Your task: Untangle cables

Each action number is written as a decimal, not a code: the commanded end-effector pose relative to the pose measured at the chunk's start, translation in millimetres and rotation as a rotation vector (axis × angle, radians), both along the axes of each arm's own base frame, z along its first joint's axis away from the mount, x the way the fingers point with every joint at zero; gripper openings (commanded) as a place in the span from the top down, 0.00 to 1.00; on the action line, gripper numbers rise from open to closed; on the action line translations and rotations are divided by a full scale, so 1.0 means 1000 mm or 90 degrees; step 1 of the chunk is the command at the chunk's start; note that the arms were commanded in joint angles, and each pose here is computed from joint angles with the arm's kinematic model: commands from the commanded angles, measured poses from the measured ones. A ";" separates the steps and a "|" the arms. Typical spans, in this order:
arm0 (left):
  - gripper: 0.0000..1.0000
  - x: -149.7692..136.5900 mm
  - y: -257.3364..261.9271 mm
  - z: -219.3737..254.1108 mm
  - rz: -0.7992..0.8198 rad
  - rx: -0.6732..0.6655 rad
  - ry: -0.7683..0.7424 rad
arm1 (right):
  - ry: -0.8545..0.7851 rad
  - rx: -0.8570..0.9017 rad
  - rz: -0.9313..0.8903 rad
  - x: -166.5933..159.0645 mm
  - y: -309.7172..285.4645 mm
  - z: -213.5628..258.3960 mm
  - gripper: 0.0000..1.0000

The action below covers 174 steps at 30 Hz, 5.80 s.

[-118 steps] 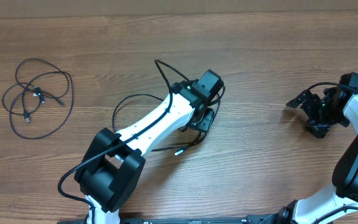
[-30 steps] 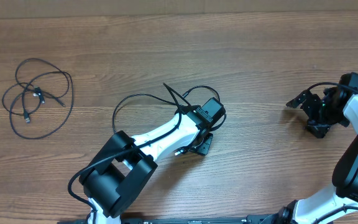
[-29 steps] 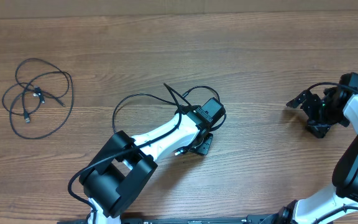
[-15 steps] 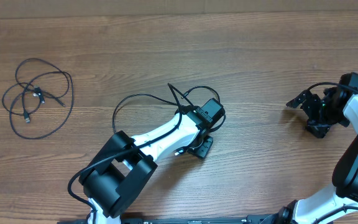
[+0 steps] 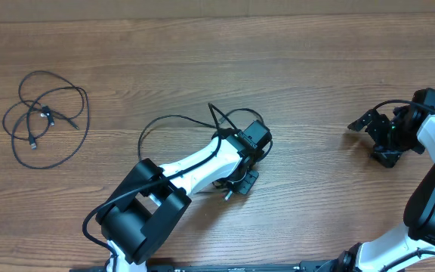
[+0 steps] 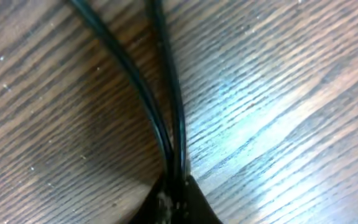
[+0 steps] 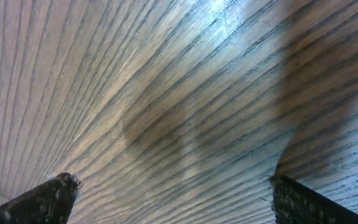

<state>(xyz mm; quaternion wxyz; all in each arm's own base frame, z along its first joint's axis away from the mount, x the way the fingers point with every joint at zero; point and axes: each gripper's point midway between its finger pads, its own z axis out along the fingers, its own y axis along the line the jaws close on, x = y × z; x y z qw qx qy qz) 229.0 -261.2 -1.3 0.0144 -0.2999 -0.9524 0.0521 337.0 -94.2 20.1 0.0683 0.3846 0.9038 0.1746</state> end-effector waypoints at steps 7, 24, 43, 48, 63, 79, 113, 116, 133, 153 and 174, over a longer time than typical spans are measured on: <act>0.96 0.006 -0.002 0.007 0.010 0.000 -0.026 | -0.015 -0.009 0.001 0.008 -0.005 0.006 0.00; 0.96 0.079 -0.007 0.152 0.138 -0.180 -0.282 | -0.014 -0.009 0.001 0.008 -0.005 0.006 0.00; 0.96 0.179 0.161 0.308 0.542 -0.300 -0.620 | -0.014 -0.009 0.001 0.008 -0.005 0.006 0.00; 0.96 0.195 0.231 0.330 0.655 -0.231 -0.739 | -0.015 -0.009 0.001 0.008 -0.005 0.006 0.00; 0.96 0.160 0.378 0.291 0.864 0.032 -0.720 | -0.014 -0.009 0.001 0.008 -0.005 0.006 0.00; 0.57 0.171 0.413 0.230 0.897 0.117 -0.629 | -0.014 -0.009 0.001 0.008 -0.005 0.006 0.00; 0.01 0.144 0.240 0.169 0.561 -0.249 -0.210 | -0.014 -0.009 0.001 0.008 -0.005 0.006 0.00; 0.00 0.144 0.240 0.169 0.561 -0.249 -0.210 | -0.014 -0.009 0.001 0.008 -0.005 0.006 0.00; 0.00 0.144 0.240 0.169 0.561 -0.249 -0.210 | -0.013 -0.009 0.001 0.008 -0.005 0.005 0.00; 0.01 0.144 0.240 0.169 0.561 -0.249 -0.210 | -0.225 -0.110 0.002 0.016 -0.008 0.131 0.00; 0.00 0.144 0.240 0.169 0.561 -0.249 -0.210 | -0.637 -0.140 0.271 -0.072 0.159 0.321 0.00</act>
